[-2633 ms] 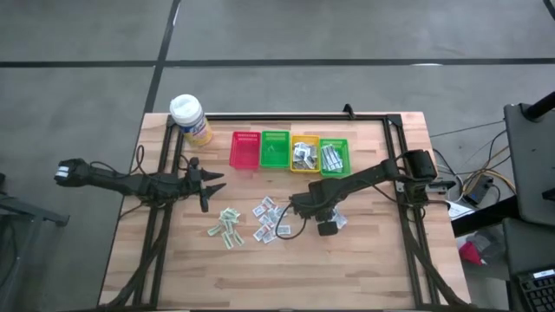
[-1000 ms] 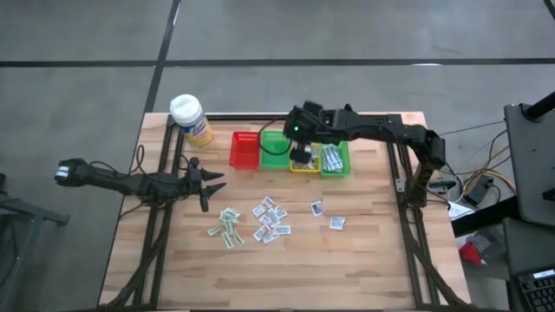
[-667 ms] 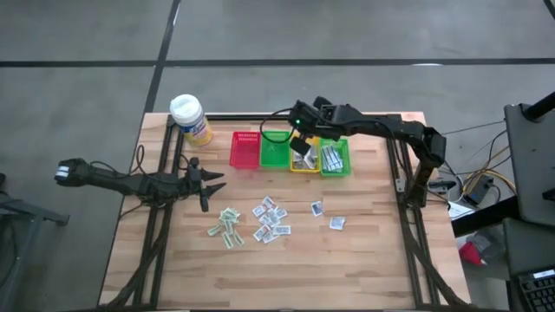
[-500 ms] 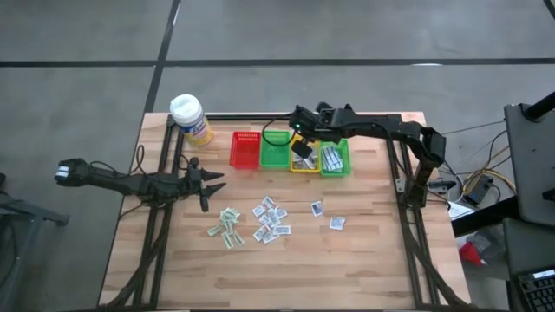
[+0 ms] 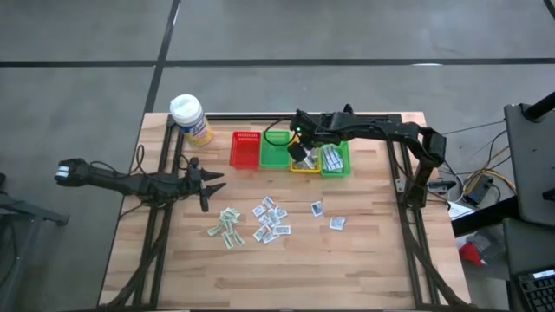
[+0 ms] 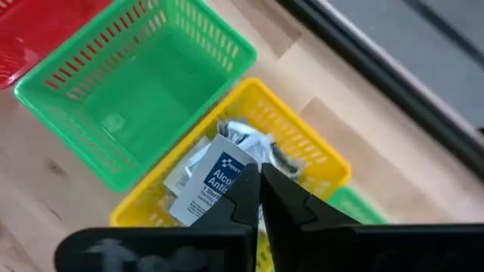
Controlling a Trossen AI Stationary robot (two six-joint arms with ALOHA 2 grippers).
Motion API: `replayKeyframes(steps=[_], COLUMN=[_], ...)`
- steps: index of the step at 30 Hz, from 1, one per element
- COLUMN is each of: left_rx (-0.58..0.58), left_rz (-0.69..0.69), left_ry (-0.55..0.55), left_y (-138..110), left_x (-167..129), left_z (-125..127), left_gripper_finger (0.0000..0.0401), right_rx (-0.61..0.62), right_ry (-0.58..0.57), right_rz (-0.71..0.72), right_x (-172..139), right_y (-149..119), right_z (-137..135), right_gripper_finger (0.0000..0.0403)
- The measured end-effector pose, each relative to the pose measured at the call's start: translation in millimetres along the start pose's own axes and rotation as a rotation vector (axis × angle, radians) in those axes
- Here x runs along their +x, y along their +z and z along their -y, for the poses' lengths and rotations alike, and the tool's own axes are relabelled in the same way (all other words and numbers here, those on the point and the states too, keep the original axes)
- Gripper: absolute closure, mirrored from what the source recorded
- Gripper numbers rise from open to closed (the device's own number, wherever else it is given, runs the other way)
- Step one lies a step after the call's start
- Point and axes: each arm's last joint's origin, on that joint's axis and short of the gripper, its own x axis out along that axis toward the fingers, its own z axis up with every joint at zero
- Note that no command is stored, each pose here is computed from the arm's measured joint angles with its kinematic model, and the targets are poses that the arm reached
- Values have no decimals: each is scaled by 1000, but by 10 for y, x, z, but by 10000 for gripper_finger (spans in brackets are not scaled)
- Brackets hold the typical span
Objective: Pick & Place First Aid Supplies
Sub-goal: Put the blue alcohol pad into the yellow bin
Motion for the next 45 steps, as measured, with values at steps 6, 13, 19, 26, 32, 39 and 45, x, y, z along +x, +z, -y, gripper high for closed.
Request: replayKeyframes(steps=[6, 13, 19, 26, 32, 39, 45], left_rx=[0, 0, 0, 0, 19, 19, 19], left_rz=[0, 0, 0, 0, 0, 0, 0], left_ry=[0, 0, 0, 0, 0, 0, 0], left_y=[0, 0, 0, -1, -1, 0, 1], left_x=[0, 0, 0, 0, 0, 0, 0], left_z=[0, 0, 0, 0, 0, 0, 0], left_gripper_finger=[243, 243, 243, 243, 243, 243, 243], right_rx=[114, 150, 162, 160, 162, 129, 109], right_ry=[-17, 7, 50, 48, 55, 56, 71], right_rz=[-48, -82, -59, -59, -47, -43, -44], right_x=[107, 245, 346, 384, 389, 390, 391], right_y=[-120, -247, -294, -321, -310, -306, -303], right_z=[20, 22, 4, 16, 11, 10, 4], right_gripper_finger=[394, 394, 394, 394, 394, 394, 394])
